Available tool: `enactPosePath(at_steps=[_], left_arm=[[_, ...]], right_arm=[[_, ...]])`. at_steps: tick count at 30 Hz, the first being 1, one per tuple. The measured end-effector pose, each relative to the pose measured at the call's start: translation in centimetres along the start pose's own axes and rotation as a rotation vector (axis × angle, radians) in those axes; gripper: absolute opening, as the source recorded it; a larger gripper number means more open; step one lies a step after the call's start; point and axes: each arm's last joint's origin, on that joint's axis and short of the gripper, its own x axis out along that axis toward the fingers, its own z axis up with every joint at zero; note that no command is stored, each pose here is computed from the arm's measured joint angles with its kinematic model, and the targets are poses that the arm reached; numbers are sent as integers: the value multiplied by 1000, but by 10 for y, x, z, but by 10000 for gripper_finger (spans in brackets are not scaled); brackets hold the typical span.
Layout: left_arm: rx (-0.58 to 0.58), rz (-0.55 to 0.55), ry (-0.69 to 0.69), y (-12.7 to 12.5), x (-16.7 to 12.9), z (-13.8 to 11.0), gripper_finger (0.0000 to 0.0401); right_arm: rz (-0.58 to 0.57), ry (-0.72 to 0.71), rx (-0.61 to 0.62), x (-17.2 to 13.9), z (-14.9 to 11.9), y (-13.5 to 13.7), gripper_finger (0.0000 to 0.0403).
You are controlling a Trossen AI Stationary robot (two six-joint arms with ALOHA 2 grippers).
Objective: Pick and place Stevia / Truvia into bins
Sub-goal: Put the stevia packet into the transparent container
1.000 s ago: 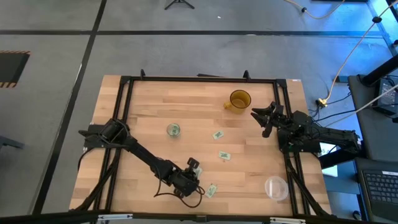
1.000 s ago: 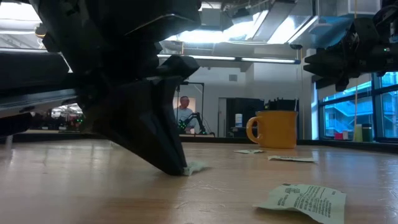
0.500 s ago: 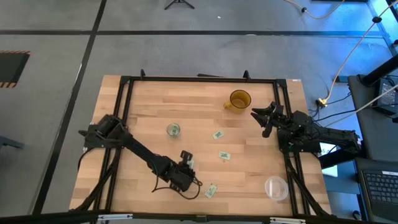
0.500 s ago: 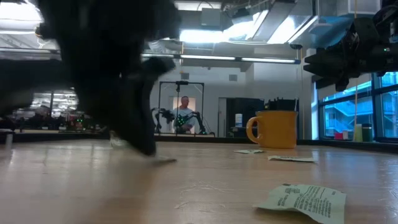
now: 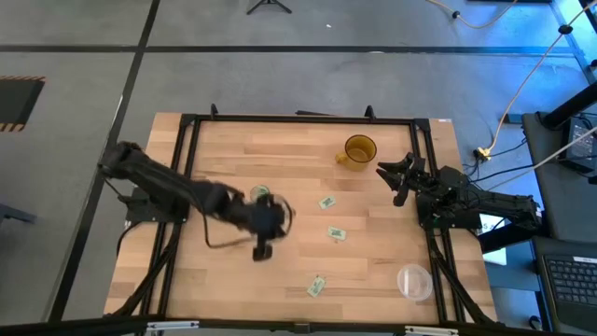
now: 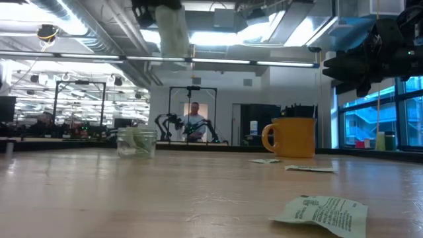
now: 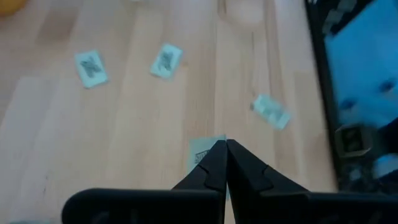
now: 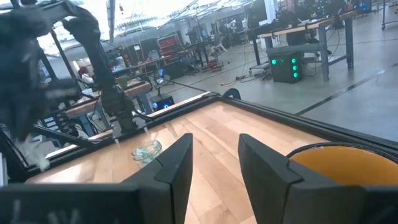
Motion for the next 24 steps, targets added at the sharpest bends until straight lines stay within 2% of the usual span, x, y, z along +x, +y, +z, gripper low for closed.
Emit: enactPosePath(at_steps=[4,9,15,22,24], left_arm=[[-94,-27,-1,29,-29,10,2],[-37,53,97,57,-50,3,2],[34,63,184,83,-49,0,2],[67,50,275,114,-34,-20,2],[90,38,262,120,-31,-21,2]], right_arm=[[0,0,3,0,0,0,133],[0,0,5,0,0,0,133],[0,0,7,0,0,0,133],[0,0,34,0,0,0,133],[0,0,34,0,0,0,133]])
